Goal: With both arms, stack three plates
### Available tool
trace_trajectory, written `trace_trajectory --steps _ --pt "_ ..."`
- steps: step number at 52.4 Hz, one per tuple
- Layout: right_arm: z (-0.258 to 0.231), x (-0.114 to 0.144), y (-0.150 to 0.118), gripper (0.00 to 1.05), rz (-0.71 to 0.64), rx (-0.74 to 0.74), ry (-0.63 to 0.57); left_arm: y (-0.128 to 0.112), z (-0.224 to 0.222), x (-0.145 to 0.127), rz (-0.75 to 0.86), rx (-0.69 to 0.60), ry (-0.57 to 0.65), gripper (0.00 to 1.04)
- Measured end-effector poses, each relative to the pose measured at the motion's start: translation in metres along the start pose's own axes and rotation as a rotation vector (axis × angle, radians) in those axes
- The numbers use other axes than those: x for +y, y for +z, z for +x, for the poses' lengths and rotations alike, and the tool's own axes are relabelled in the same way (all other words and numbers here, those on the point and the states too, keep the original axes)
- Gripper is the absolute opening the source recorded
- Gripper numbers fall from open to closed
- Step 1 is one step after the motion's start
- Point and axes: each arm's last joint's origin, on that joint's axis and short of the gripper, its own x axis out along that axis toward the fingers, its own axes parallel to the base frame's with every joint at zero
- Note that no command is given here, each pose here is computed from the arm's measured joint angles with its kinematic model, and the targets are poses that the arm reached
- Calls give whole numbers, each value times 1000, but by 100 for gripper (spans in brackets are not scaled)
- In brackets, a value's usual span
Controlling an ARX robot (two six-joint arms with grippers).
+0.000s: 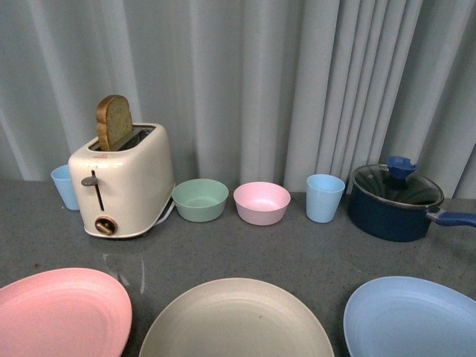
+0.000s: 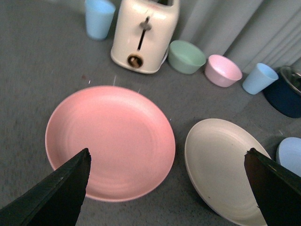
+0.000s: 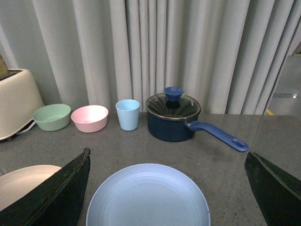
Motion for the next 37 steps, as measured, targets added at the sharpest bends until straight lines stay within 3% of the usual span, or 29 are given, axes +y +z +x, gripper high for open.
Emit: trace_trajectory --steps 4,12,22,37 --pt "0 0 0 97 0 0 0 19 12 0 -51 33 -25 98" --pt "0 0 0 97 0 0 0 45 41 5 46 68 8 98" --pt "0 0 0 97 0 0 0 34 86 33 142 295 102 98" --pt "0 0 0 97 0 0 0 35 135 72 302 495 51 98"
